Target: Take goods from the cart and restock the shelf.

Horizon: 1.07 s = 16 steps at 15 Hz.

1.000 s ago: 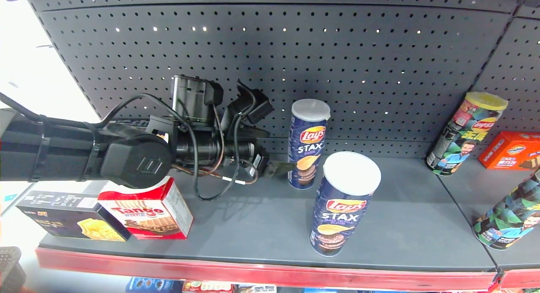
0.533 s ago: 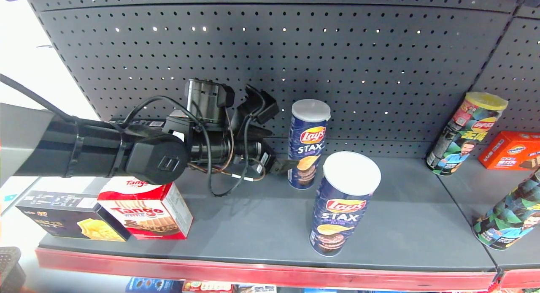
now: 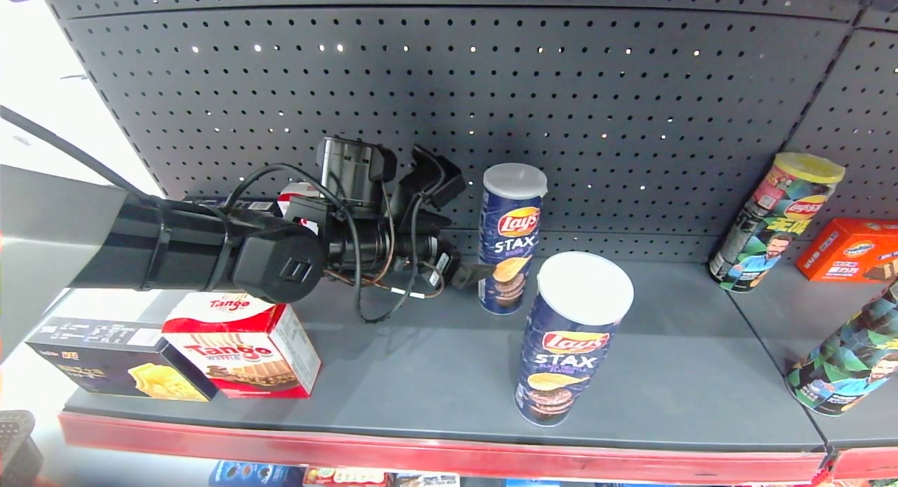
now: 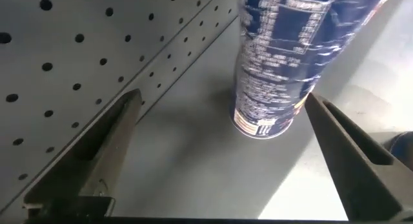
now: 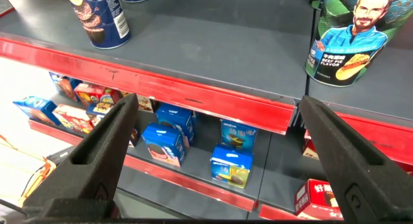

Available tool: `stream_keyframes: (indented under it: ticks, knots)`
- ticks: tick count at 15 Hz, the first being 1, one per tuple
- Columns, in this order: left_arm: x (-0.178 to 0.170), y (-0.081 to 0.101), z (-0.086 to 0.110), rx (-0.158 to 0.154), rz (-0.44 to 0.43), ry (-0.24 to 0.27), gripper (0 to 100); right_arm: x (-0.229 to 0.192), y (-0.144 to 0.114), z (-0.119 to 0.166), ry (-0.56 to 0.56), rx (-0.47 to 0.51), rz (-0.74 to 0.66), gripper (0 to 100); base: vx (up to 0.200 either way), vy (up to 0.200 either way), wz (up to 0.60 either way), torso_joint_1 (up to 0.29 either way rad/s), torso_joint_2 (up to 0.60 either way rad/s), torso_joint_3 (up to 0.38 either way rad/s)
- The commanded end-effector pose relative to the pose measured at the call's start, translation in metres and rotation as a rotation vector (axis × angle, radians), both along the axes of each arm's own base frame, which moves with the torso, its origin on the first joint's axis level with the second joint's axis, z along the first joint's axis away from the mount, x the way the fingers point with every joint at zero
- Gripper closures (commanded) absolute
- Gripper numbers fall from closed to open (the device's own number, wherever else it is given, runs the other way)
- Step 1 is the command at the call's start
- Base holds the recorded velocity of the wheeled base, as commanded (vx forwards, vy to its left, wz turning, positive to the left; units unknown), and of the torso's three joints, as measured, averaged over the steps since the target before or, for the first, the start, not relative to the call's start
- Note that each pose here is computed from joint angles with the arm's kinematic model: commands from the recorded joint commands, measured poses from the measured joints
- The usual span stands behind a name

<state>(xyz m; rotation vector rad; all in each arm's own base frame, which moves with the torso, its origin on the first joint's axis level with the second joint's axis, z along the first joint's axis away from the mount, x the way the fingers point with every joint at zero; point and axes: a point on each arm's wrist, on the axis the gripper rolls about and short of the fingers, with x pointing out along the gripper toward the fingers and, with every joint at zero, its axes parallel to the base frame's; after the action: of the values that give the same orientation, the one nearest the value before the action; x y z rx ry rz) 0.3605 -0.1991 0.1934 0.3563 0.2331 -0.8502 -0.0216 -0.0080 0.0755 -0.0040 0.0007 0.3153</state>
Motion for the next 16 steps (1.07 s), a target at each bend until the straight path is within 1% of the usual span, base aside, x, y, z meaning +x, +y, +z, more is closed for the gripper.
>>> stream_keyframes:
  ticks: [1,4,10,14,15,16]
  knots:
    - [0.0017,-0.001,-0.002,0.001,0.0,0.002,0,0.0001,0.0,-0.0001,0.001,-0.001,0.001,0,0.0,0.0,0.0,0.0,0.0,0.0]
    - [0.0058,-0.0021,-0.004,0.004,0.013,0.0,0,0.0001,0.0,-0.0001,0.001,-0.001,0.001,0,0.0,0.0,0.0,0.0,0.0,0.0]
    - [0.0114,0.0012,-0.0076,0.012,0.041,0.002,0,0.0001,0.0,-0.0001,0.001,-0.001,0.001,0,0.0,0.0,0.0,0.0,0.0,0.0]
    - [0.0102,0.0019,-0.0077,0.014,0.047,0.003,0,0.0001,0.0,-0.0001,0.001,-0.001,0.001,0,0.0,0.0,0.0,0.0,0.0,0.0]
    - [0.0079,0.0032,-0.0103,0.022,0.048,0.012,0,0.0001,0.0,-0.0001,0.001,-0.001,0.001,0,0.0,0.0,0.0,0.0,0.0,0.0]
    - [0.0037,0.0054,-0.0075,0.02,0.051,0.01,0,0.0001,0.0,-0.0001,0.001,-0.001,0.001,0,0.0,0.0,0.0,0.0,0.0,0.0]
